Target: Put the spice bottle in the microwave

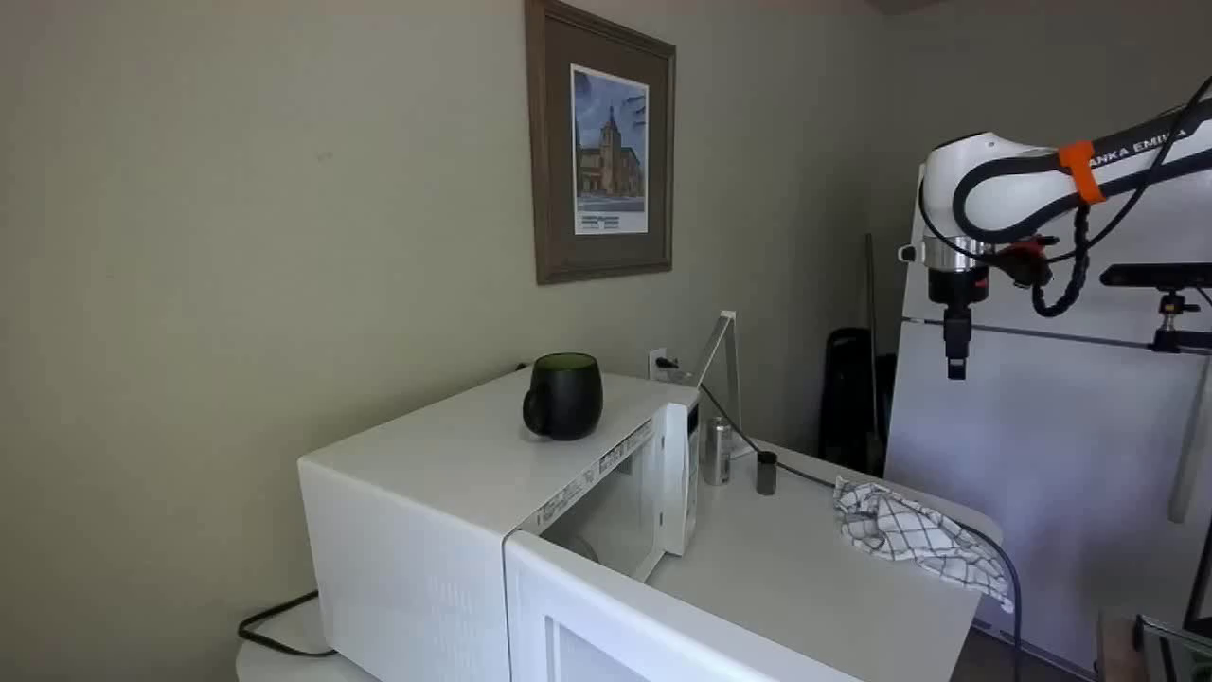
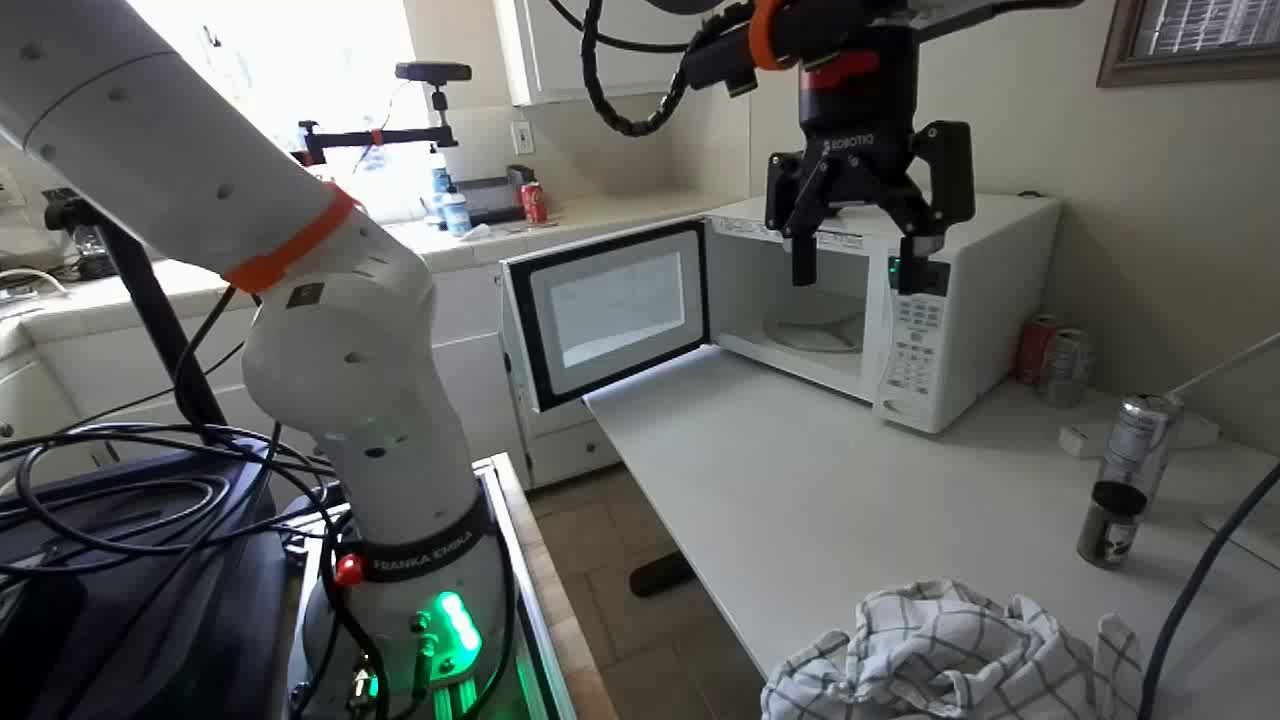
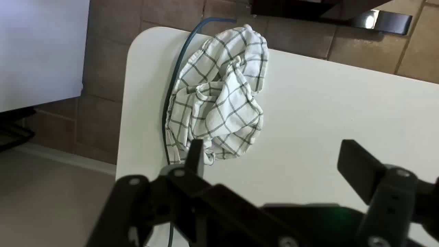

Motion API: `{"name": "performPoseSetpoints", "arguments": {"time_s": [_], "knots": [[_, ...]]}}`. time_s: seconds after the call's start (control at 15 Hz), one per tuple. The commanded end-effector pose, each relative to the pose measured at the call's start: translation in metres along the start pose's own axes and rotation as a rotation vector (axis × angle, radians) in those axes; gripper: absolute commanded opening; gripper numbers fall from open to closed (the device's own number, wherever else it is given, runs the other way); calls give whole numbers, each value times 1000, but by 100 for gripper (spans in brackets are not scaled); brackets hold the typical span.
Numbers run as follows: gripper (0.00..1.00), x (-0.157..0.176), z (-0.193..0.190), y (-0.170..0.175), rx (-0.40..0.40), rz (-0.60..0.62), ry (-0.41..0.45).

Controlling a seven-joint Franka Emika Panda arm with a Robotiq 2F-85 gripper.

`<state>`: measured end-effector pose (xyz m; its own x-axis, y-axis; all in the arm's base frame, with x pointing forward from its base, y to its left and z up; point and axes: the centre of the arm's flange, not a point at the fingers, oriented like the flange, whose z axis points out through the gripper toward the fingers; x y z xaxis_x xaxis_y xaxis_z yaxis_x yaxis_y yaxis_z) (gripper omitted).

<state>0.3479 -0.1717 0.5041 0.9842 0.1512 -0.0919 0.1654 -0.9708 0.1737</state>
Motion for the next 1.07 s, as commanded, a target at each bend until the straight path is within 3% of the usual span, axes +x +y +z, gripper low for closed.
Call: {"name": "performPoseSetpoints", "arguments": {"time_s": [0.0, 0.73, 1.0], "knots": [[100, 0, 0, 0, 0, 0, 0], [100, 0, 0, 0, 0, 0, 0], [100, 51, 22, -1, 28, -64, 127]]}}
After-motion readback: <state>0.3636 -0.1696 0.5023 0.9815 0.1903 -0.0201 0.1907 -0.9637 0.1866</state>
